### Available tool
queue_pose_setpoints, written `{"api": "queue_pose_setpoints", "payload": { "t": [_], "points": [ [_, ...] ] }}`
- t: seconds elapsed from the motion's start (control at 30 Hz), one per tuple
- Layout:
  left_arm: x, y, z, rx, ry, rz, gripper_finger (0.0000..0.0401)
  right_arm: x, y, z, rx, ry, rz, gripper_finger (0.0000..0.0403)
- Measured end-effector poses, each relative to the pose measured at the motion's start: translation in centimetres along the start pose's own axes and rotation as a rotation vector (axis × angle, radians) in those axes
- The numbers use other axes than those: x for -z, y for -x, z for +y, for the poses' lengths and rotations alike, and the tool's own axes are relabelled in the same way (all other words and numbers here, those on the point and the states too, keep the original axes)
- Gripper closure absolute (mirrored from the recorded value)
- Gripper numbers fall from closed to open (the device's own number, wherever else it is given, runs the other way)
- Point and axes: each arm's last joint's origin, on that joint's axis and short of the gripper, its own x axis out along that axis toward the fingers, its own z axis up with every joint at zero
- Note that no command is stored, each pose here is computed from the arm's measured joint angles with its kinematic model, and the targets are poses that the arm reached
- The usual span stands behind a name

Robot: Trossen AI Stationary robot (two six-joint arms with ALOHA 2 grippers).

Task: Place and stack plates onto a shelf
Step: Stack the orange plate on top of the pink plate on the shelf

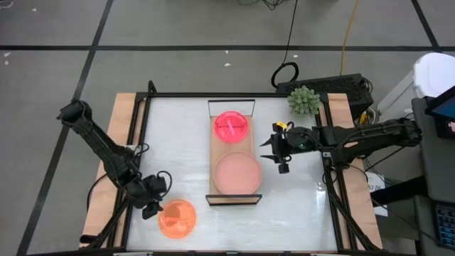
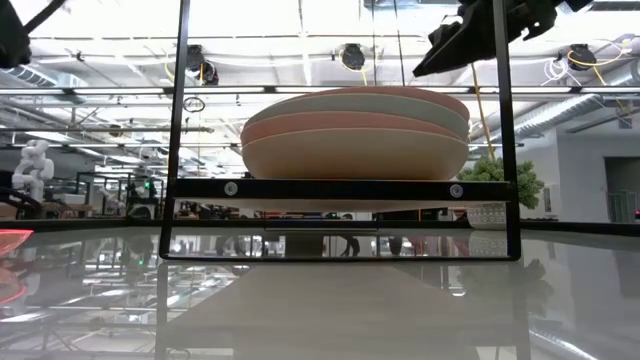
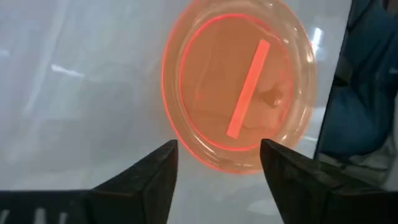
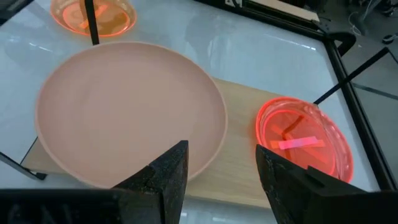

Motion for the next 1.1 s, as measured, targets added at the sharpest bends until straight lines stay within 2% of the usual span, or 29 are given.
{"api": "queue_pose_setpoints", "payload": {
  "t": [0.13, 0.27, 0.37, 0.47, 0.63, 0.83, 1.1],
  "points": [
    [0.6, -0.3, 0.3, -0.010, 0.095, 0.017, 0.0187, 0.0, 0.0, 0.0, 0.000, 0.000, 0.001, 0.0234],
    [1.3, -1.0, 1.3, -0.047, 0.239, 0.033, 0.0189, 0.0, 0.0, 0.0, 0.000, 0.000, -0.001, 0.0234],
    [1.7, -1.5, 1.7, -0.025, 0.310, 0.032, 0.0189, 0.0, 0.0, 0.0, 0.000, 0.000, -0.001, 0.0234],
    [1.7, -1.9, 1.6, 0.038, 0.335, 0.020, 0.0190, 0.0, 0.0, 0.0, 0.000, 0.000, -0.001, 0.0234],
    [2.1, -2.6, 2.7, 0.029, 0.401, 0.009, 0.0190, 0.0, 0.0, 0.0, 0.000, 0.000, -0.001, 0.0234],
    [2.6, -3.3, 3.1, 0.106, 0.409, 0.001, 0.0190, 0.0, 0.0, 0.0, 0.000, -0.002, -0.001, 0.0234],
    [2.7, -3.4, 3.2, 0.106, 0.431, -0.033, 0.0190, 0.0, 0.0, 0.0, 0.000, -0.003, -0.001, 0.0234]
  ]
}}
